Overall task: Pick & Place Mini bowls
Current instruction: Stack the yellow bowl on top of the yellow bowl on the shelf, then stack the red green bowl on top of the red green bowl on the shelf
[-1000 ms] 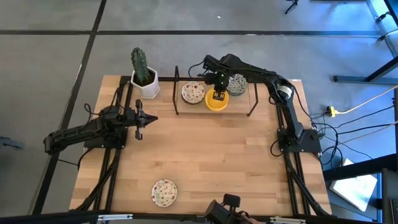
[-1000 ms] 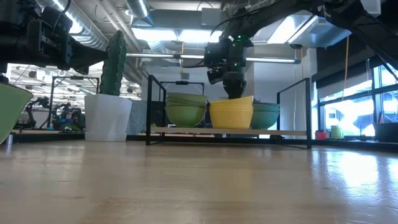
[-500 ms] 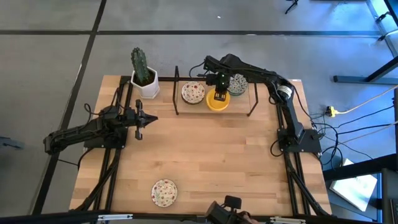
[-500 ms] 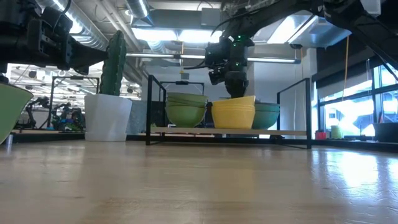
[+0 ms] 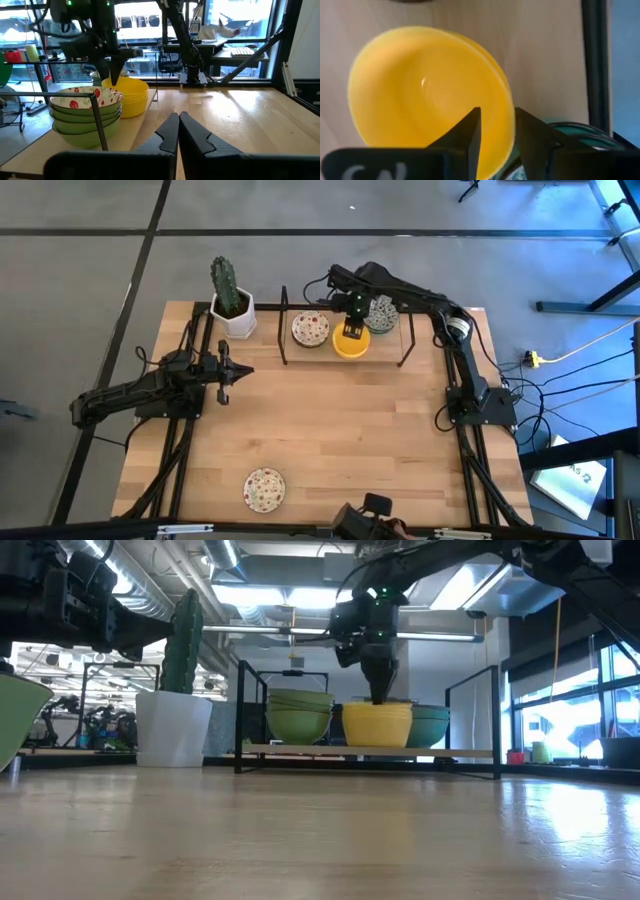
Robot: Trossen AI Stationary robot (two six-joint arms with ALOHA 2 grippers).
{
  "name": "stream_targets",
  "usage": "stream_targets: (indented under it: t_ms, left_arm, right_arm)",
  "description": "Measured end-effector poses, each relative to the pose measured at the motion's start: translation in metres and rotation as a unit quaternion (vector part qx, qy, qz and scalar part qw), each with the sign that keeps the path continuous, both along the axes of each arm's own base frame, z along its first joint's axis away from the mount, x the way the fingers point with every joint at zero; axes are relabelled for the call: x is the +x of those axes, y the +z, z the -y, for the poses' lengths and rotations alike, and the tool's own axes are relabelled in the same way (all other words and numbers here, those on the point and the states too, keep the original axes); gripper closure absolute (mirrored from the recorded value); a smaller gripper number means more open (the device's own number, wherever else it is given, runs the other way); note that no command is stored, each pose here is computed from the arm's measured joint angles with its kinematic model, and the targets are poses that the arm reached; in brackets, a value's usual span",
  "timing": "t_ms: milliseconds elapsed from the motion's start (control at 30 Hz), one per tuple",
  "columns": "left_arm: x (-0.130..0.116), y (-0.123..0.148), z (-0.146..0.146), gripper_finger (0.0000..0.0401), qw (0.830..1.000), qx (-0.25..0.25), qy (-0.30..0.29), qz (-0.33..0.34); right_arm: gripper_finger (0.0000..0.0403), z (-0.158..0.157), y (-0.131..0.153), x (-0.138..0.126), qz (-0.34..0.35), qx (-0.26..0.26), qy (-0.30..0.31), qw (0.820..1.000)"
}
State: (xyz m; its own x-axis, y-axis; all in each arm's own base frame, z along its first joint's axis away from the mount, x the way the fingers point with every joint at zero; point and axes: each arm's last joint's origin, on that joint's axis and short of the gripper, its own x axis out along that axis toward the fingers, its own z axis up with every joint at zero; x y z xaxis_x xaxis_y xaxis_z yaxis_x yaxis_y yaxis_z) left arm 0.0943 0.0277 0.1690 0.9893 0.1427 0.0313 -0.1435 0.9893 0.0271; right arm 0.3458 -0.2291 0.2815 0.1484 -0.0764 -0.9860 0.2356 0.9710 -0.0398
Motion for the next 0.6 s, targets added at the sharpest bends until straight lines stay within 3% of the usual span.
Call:
stream_targets:
  t_ms: [600]
  left_arm:
    - [0.000, 0.000, 0.000, 0.0396, 1.000, 0.000, 0.000, 0.000]
  right_arm:
    - [0.0289, -0.006, 0.054, -0.009, 0.022, -0.008, -0.030, 0.999]
